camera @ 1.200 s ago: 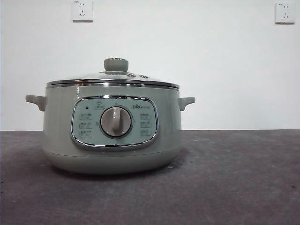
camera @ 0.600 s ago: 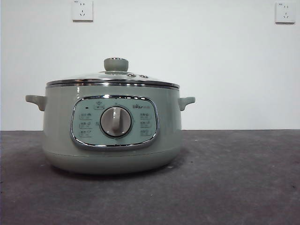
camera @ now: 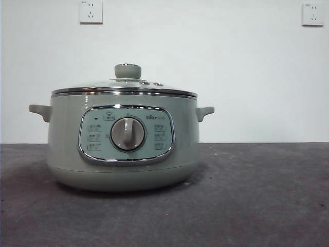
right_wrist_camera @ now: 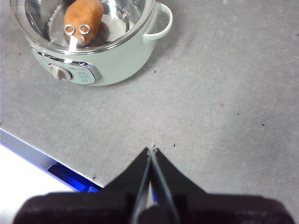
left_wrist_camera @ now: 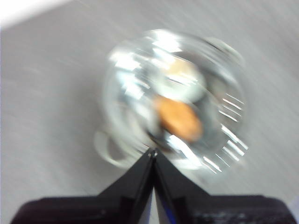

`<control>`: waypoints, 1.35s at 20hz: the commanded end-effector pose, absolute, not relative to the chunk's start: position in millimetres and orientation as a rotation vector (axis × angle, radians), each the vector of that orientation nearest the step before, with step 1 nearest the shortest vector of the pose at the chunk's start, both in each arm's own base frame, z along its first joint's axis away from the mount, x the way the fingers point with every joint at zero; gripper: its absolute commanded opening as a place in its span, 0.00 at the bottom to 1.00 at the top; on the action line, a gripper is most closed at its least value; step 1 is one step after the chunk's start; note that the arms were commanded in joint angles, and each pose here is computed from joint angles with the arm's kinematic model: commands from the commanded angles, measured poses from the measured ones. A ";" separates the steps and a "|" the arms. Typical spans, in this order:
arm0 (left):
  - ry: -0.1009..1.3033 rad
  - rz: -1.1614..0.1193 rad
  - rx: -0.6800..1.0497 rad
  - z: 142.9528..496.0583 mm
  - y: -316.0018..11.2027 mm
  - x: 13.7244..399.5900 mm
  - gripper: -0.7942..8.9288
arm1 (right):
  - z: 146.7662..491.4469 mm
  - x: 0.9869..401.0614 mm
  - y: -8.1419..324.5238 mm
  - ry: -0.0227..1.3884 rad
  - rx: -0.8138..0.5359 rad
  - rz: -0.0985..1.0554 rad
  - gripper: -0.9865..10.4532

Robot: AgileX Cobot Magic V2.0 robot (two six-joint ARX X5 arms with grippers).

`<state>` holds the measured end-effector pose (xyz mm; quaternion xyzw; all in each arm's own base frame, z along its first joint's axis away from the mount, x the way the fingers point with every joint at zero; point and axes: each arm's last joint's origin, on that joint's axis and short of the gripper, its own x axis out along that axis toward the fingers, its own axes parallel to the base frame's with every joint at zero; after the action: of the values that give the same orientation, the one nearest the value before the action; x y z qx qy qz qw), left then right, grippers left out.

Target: Pick up the potato,open the lid,put the potato in the pot,close the lid

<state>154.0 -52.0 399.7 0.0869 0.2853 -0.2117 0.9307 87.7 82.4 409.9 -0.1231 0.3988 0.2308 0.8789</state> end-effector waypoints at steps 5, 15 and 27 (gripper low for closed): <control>0.222 -0.230 0.102 236.5 -14.8 124.7 0.08 | 404.7 88.9 83.3 0.864 -0.288 0.463 0.09; 0.187 -0.109 -0.015 149.1 -5.5 101.6 0.08 | 404.1 90.5 84.4 0.865 -0.296 0.451 0.09; 0.188 -0.063 -0.022 147.9 -4.0 97.3 0.08 | 404.2 90.4 84.4 0.864 -0.296 0.451 0.09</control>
<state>96.8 -4.3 150.9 -0.0061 0.0921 -0.0334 0.9952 91.2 85.0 408.6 -0.1312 0.4006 0.2183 0.8802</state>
